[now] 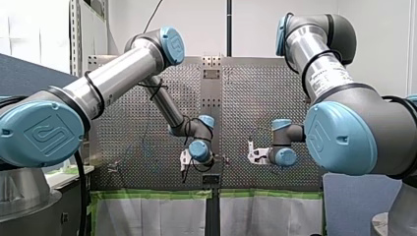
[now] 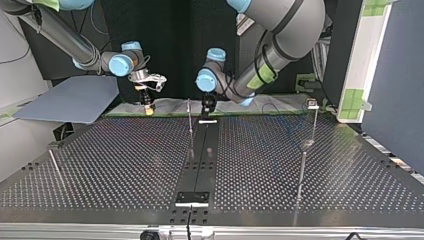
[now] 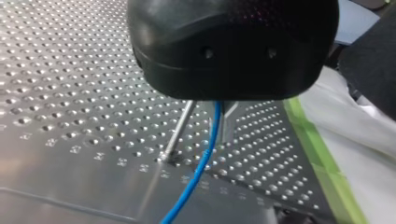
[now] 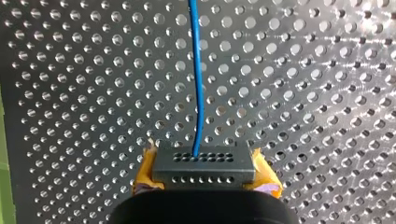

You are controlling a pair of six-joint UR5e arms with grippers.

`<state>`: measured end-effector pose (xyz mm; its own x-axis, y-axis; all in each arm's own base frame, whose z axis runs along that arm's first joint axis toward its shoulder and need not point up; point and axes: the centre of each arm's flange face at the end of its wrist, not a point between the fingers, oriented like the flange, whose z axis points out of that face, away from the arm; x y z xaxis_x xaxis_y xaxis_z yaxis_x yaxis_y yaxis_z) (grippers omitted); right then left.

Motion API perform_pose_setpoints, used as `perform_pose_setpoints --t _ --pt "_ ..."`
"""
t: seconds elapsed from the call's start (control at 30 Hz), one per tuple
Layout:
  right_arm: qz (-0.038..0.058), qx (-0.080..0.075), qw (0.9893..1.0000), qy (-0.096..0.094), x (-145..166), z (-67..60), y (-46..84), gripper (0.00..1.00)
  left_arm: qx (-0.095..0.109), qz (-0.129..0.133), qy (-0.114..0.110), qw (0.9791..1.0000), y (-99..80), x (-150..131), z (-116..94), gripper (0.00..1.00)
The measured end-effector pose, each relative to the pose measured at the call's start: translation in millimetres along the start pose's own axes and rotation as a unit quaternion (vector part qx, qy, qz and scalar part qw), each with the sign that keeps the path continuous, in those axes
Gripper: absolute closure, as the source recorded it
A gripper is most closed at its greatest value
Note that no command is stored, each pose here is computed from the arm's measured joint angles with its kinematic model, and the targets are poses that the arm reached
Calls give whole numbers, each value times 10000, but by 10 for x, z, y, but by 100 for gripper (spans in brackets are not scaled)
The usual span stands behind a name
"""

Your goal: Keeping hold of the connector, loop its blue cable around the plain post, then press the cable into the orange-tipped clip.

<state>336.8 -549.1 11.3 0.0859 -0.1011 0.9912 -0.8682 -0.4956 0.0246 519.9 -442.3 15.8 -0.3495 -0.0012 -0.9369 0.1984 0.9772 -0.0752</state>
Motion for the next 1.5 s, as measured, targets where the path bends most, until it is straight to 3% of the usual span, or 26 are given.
perform_pose_setpoints --t 0.23,0.43,0.73,1.0,1.3,1.5 --pt "39 -97 9999 -46 -185 20 30 100 76 -96 -28 9999 -1 -103 101 100" --pt "59 -109 9999 -63 -292 54 45 100 13 -76 110 9999 63 28 192 100" --pt "91 -128 9998 -91 -367 129 93 100 -105 -171 54 9998 231 -75 344 100" --pt "197 -178 9996 64 -286 238 209 100 -138 -279 16 9995 361 -133 425 100" --pt "208 -114 9996 159 -190 353 281 100 -95 -323 -56 9994 355 -238 487 100" --pt "203 11 9996 186 -136 416 330 100 -56 -364 -206 9991 301 -421 568 100"
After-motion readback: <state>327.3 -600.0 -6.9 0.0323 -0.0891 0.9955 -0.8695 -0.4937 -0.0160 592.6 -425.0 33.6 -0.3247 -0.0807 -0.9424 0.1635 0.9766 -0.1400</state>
